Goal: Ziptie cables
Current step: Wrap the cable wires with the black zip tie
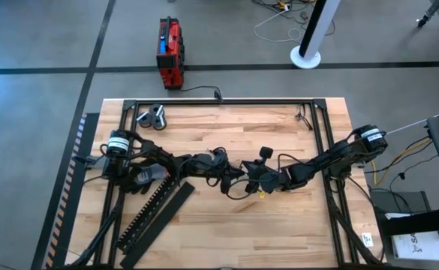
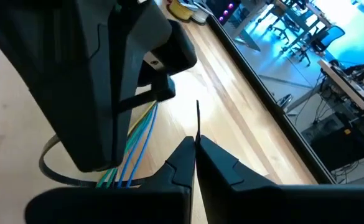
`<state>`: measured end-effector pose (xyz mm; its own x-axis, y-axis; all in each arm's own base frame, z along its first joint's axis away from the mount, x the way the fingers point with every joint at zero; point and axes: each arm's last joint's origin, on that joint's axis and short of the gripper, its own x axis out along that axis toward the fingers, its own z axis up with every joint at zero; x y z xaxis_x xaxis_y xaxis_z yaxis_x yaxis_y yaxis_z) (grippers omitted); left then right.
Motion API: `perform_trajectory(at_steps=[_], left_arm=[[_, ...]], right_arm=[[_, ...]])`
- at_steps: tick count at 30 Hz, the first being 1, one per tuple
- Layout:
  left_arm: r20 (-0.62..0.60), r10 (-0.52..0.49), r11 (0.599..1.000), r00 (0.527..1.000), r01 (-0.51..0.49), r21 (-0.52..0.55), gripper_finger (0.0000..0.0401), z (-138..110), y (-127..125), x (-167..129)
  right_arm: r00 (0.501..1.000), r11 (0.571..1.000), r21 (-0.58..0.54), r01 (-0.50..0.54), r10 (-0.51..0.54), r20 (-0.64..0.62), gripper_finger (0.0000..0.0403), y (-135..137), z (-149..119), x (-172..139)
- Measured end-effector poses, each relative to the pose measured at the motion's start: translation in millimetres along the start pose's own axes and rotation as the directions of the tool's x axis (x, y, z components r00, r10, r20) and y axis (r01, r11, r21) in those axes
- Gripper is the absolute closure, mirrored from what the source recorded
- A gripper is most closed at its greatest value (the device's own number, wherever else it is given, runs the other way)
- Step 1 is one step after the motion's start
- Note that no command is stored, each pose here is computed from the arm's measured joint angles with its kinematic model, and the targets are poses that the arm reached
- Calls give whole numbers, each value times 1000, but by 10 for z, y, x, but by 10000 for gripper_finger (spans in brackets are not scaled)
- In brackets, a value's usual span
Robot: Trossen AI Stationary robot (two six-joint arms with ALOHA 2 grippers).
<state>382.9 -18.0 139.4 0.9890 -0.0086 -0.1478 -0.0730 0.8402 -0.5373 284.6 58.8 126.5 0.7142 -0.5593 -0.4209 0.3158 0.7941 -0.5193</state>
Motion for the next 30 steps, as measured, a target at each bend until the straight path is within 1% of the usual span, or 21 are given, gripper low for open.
perform_trajectory(at_steps=[9, 17, 23, 30], left_arm=[[15, -15, 1000, 1000, 15, 3, 401, 15, -12, 0], [21, -20, 1000, 1000, 19, 14, 401, 22, -16, 0], [20, -20, 1000, 1000, 20, 17, 401, 21, -16, 0], [21, -20, 1000, 1000, 19, 25, 401, 22, -16, 0]], right_arm=[[1000, 1000, -24, -11, 10, -1, 403, 2, -2, 2], [1000, 998, -66, -5, 6, 9, 403, -14, 64, 23], [999, 997, -71, -38, 39, 12, 403, -5, 65, 24], [999, 997, -75, -33, 34, 15, 403, -12, 84, 31]])
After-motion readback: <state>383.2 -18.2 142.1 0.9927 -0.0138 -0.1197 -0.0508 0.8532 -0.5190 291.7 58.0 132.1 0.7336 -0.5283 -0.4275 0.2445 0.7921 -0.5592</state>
